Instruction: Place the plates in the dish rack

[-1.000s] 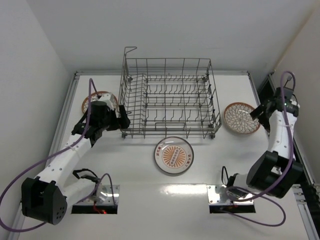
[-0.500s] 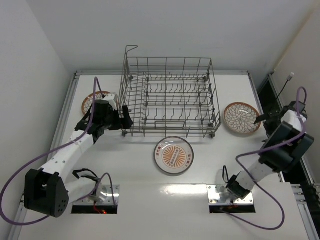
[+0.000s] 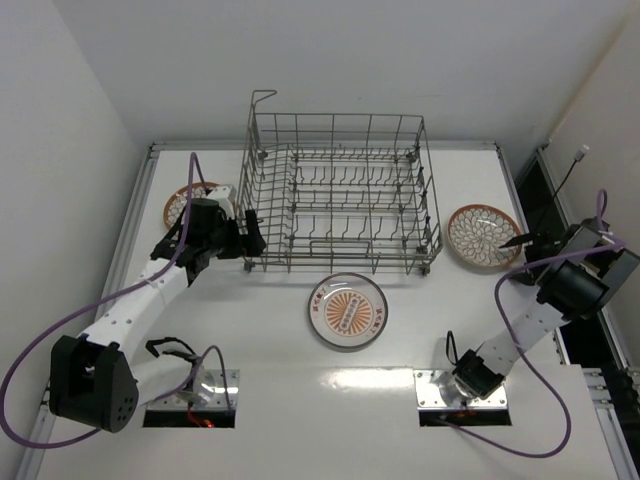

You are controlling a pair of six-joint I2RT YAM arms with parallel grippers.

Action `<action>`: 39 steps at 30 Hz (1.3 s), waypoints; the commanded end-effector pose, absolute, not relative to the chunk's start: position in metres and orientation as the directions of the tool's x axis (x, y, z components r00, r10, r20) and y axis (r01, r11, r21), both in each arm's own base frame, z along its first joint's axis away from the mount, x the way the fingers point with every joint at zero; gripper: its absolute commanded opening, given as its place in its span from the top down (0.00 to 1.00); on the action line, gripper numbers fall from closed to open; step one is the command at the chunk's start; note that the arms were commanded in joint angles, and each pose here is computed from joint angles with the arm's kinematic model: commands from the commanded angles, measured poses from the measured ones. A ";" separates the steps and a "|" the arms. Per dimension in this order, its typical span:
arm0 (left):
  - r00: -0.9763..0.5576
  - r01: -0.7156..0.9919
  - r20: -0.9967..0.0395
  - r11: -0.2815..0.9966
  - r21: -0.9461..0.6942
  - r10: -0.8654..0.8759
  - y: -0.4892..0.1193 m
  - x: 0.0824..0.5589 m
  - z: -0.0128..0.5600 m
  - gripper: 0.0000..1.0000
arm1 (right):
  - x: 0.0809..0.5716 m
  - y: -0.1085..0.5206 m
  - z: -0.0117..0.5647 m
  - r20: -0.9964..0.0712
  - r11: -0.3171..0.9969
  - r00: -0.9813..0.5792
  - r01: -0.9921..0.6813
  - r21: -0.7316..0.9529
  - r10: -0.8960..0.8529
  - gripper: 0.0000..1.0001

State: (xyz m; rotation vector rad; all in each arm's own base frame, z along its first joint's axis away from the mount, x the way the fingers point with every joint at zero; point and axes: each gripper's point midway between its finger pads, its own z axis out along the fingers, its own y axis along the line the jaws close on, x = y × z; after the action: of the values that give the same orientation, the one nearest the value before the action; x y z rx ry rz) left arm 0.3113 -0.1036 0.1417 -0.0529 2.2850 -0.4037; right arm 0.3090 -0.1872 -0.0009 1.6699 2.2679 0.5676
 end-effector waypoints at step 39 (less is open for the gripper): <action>-0.546 0.047 -0.813 0.961 -0.271 -0.203 -0.087 0.324 0.184 0.00 | 0.359 -0.174 0.274 -0.498 0.482 -0.082 0.428 0.765 0.863 1.00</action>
State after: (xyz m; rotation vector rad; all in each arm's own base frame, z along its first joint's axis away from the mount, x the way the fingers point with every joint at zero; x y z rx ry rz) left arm 0.3176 -0.0898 0.1683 -0.0955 2.1909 -0.3288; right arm 0.3424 -0.1732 0.1982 1.2713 1.8755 0.5227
